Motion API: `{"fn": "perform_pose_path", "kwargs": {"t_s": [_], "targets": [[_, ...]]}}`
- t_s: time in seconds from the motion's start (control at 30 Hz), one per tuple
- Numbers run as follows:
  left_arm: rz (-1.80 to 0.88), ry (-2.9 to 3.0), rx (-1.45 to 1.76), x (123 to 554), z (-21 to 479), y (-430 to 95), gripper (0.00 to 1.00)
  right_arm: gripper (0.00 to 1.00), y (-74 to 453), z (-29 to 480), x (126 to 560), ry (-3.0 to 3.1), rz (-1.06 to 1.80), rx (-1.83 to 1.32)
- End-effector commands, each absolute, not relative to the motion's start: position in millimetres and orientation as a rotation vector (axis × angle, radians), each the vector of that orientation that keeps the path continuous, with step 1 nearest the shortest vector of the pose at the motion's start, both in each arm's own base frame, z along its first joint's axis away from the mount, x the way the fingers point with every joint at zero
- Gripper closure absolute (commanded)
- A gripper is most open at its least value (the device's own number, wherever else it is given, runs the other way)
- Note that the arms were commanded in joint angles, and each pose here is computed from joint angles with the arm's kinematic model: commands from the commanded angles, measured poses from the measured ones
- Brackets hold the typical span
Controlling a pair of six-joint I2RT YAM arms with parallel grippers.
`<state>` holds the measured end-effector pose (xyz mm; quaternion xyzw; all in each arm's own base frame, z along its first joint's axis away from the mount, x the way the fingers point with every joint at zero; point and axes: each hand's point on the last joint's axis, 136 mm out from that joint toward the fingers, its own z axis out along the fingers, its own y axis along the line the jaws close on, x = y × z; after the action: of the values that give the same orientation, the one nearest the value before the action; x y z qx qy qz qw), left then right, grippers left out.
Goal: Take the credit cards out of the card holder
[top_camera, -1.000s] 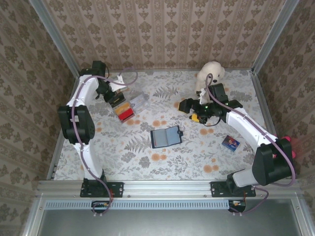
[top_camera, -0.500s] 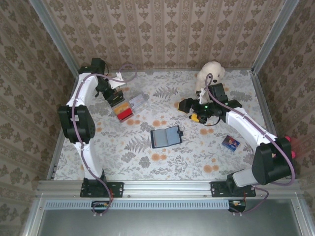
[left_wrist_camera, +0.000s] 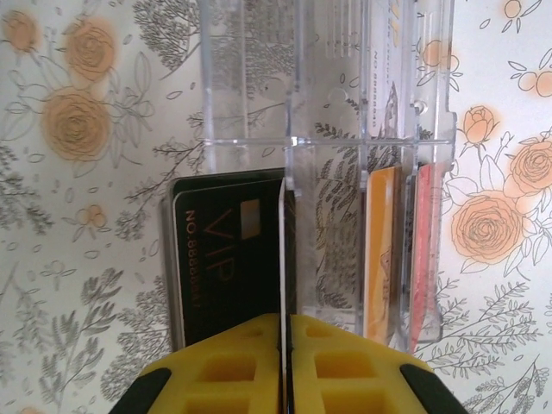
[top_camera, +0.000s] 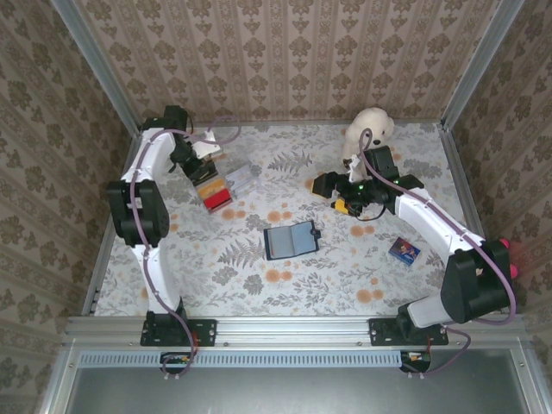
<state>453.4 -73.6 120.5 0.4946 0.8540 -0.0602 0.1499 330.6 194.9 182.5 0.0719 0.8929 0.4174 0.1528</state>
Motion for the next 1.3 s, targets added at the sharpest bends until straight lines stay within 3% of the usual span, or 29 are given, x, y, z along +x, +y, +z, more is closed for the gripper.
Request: {"fn": "perform_pose_path", "kwargs": {"t_s": [0.0, 0.4, 0.77, 1.27], "targets": [[-0.263, 2.47, 1.421, 445.9, 121.5, -84.0, 0.92, 0.0, 197.4, 185.2, 333.1, 2.558, 1.227, 0.2], [-0.41, 2.453, 1.543, 417.1, 122.3, -101.5, 1.0, 0.0, 196.5, 185.2, 333.3, 2.558, 1.222, 0.198], [-0.335, 2.443, 1.512, 423.9, 136.3, -96.3, 0.73, 0.0, 197.7, 183.6, 334.2, 2.559, 1.229, 0.205], [-0.331, 2.384, 1.416, 418.8, 175.6, -90.5, 0.68, 0.0, 199.2, 186.1, 332.8, 2.551, 1.254, 0.206]]}}
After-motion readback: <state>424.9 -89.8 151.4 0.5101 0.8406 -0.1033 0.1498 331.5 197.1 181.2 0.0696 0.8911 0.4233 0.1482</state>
